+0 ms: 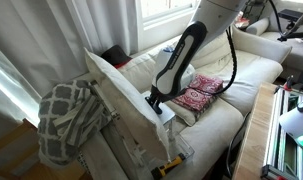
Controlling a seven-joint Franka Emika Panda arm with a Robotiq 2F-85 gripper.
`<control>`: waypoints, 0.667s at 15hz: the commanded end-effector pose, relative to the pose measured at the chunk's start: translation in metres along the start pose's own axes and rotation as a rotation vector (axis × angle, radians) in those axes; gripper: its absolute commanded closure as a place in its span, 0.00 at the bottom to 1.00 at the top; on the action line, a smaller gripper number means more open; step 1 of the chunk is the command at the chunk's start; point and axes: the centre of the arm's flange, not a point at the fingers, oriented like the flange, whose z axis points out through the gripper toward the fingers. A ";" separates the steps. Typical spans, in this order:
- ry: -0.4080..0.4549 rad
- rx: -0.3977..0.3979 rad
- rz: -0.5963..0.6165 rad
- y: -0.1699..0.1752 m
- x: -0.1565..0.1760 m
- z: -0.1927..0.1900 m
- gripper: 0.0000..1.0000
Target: Put the black remote on the chair, then cover it with a pillow
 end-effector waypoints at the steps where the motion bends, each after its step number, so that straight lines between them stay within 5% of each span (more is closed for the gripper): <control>1: 0.039 -0.024 0.012 -0.004 0.003 0.013 0.82; 2: 0.042 -0.028 0.012 -0.004 0.003 0.014 0.82; 3: 0.044 -0.027 0.029 -0.004 0.004 0.015 0.38; 8: 0.026 -0.014 0.036 -0.005 0.007 0.004 0.05; 10: 0.029 -0.027 0.032 -0.003 0.010 -0.011 0.00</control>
